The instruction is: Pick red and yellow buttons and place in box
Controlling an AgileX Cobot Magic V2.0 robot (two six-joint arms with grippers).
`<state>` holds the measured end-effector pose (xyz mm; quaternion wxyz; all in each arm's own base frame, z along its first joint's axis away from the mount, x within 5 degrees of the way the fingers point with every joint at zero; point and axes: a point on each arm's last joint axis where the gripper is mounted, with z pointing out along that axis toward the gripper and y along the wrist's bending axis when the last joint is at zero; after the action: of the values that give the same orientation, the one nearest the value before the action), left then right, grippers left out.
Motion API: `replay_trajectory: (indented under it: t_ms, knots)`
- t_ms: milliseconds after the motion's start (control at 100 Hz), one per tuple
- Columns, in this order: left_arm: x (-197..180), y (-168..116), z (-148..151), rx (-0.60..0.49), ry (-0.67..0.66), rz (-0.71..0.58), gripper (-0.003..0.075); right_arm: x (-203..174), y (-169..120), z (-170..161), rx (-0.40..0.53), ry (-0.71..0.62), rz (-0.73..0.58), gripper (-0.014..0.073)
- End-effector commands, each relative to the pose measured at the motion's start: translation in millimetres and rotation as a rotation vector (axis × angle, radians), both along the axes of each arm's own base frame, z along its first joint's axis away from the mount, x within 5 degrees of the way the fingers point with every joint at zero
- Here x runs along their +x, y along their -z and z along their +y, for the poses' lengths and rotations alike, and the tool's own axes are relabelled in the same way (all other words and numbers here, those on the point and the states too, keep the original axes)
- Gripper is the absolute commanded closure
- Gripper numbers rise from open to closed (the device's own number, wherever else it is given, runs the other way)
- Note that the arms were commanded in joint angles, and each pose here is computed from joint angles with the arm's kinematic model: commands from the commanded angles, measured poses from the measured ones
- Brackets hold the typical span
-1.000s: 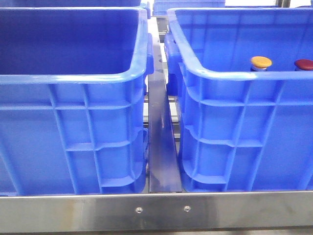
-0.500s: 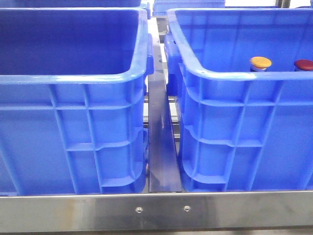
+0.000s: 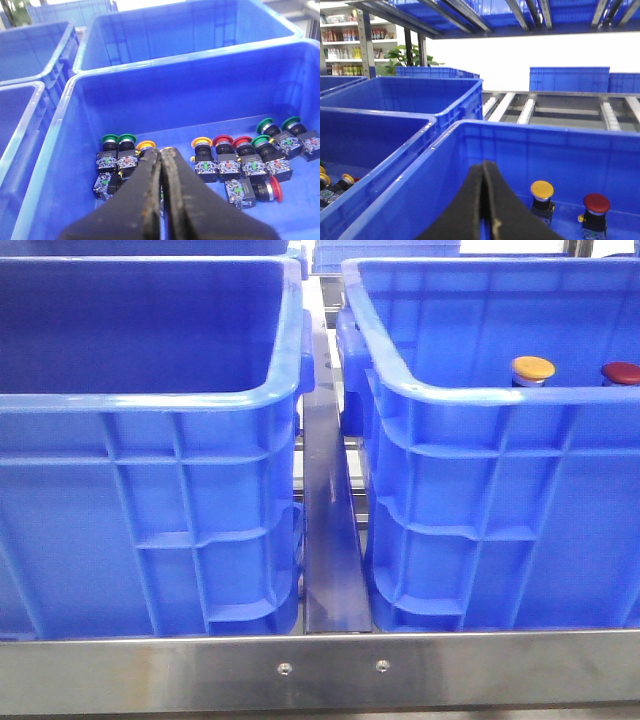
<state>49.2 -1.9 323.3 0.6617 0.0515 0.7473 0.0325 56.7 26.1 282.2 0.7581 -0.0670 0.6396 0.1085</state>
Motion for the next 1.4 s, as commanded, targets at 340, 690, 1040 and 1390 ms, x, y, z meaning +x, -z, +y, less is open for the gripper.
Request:
replay_trajectory:
  t_ms: [340,690,1040,1390]
  knots:
    - [-12,-1,0,-0.022,-0.001,-0.128,0.0741,-12,-4,4,0.004,-0.030,-0.076,0.0697]
    - [-10,4,0,-0.022,-0.001,-0.111,0.0741,-12,-4,4,0.004,-0.030,-0.076,0.0697]
    - [-10,4,-1,-0.038,0.003,-0.111,0.0741,-12,-4,4,0.004,-0.030,-0.076,0.0697]
    - [-1,45,4,-0.137,-0.054,-0.299,0.0741,-12,-4,4,0.004,-0.030,-0.076,0.0697]
